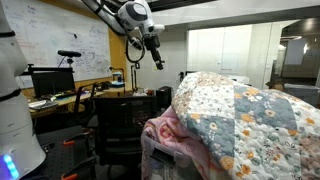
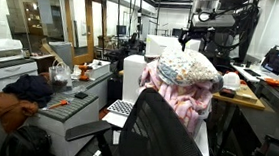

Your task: Move the blanket to the chair

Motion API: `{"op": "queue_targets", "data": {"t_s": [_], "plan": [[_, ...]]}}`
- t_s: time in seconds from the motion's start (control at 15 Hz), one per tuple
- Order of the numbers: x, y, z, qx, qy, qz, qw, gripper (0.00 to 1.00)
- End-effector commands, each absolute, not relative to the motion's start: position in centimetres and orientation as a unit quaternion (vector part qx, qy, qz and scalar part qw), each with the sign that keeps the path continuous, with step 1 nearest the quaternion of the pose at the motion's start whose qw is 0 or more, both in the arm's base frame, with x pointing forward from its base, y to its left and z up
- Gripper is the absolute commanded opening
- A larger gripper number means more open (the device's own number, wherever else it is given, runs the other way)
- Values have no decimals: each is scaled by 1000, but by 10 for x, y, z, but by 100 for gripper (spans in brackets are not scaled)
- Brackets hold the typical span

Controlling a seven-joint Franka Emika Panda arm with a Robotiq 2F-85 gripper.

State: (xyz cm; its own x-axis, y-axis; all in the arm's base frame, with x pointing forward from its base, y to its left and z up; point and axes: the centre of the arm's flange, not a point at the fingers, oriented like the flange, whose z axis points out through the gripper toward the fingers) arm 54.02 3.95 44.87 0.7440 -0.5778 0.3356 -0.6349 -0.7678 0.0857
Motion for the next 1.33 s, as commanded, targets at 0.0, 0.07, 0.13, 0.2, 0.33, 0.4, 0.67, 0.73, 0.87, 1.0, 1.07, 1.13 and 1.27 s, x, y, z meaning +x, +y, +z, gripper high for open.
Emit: {"op": "queue_targets", "data": {"t_s": [0.0,0.07,0.13,0.2,0.33,0.4,0.67,0.73,0.87,1.0,1.07,1.13,1.27], "plan": [[586,52,450,921,-342,154,106,100],[596,53,447,919,-346,156,108,100],[604,55,446,917,-349,159,112,100],[612,56,443,914,-353,161,117,100],[627,59,436,907,-368,165,125,100],[633,60,433,903,-376,166,127,100],[656,69,427,887,-411,166,127,100],[661,71,426,883,-420,166,127,100],[670,76,425,871,-445,167,127,100],[679,80,422,861,-462,171,130,100],[683,80,421,854,-470,176,135,100],[687,80,419,848,-481,174,137,100],[693,79,410,834,-501,178,146,100]]}}
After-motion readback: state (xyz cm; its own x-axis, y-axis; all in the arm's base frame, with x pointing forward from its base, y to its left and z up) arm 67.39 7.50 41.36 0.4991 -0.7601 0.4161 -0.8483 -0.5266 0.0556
